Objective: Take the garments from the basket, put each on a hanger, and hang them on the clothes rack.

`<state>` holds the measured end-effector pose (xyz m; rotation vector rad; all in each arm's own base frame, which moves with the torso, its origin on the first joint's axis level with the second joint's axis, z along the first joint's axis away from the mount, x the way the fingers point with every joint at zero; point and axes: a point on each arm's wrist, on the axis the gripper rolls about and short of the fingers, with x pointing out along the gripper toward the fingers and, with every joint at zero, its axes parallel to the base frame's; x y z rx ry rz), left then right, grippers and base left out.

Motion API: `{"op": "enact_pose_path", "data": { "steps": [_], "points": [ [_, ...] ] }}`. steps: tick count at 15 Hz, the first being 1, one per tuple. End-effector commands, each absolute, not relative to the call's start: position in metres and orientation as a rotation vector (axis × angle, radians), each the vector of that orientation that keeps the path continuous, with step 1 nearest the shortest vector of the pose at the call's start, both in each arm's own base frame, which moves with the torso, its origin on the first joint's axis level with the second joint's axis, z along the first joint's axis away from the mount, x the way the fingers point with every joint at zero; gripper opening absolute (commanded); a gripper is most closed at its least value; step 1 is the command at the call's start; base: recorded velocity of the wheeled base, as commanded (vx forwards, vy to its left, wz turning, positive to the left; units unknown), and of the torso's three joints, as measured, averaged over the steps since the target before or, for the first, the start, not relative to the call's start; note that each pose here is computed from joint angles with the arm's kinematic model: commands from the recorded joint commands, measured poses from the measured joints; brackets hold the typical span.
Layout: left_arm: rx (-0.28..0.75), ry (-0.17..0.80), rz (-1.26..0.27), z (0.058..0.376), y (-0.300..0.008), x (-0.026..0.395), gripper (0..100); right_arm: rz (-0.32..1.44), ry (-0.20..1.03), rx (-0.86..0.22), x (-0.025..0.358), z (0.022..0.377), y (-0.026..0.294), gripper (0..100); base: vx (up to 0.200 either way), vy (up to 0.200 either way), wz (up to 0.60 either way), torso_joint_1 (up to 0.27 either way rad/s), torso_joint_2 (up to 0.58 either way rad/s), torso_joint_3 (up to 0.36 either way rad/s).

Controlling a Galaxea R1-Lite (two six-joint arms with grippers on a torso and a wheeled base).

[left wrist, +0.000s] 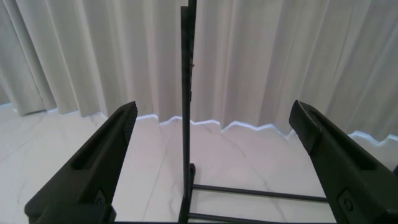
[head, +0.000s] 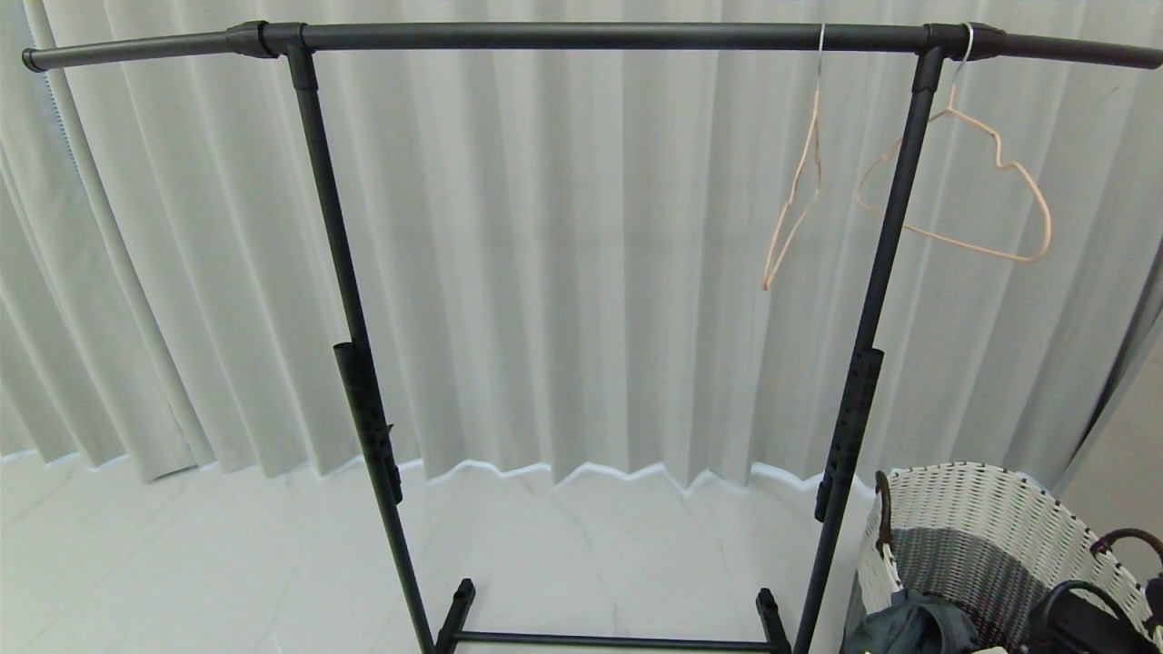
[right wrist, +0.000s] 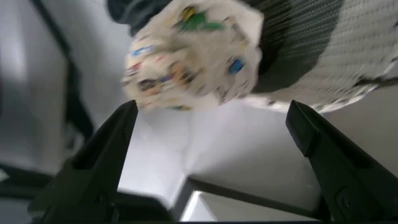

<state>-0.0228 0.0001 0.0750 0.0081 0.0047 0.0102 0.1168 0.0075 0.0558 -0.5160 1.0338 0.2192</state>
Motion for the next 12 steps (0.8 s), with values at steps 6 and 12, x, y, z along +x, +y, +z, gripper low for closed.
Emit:
{"op": "enact_pose_path", "data": {
  "steps": [6,12],
  "points": [
    [0.006,0.006,0.011,0.075,0.0,-0.023,100,0.202,1.104,-0.571,0.16,0.042,-0.004,100,0.0,0.0,0.0,0.0,0.0,0.0],
    [0.006,0.005,0.011,0.075,0.0,-0.023,100,0.218,1.092,-0.595,0.172,0.033,-0.004,100,0.0,0.0,0.0,0.0,0.0,0.0]
  ]
}}
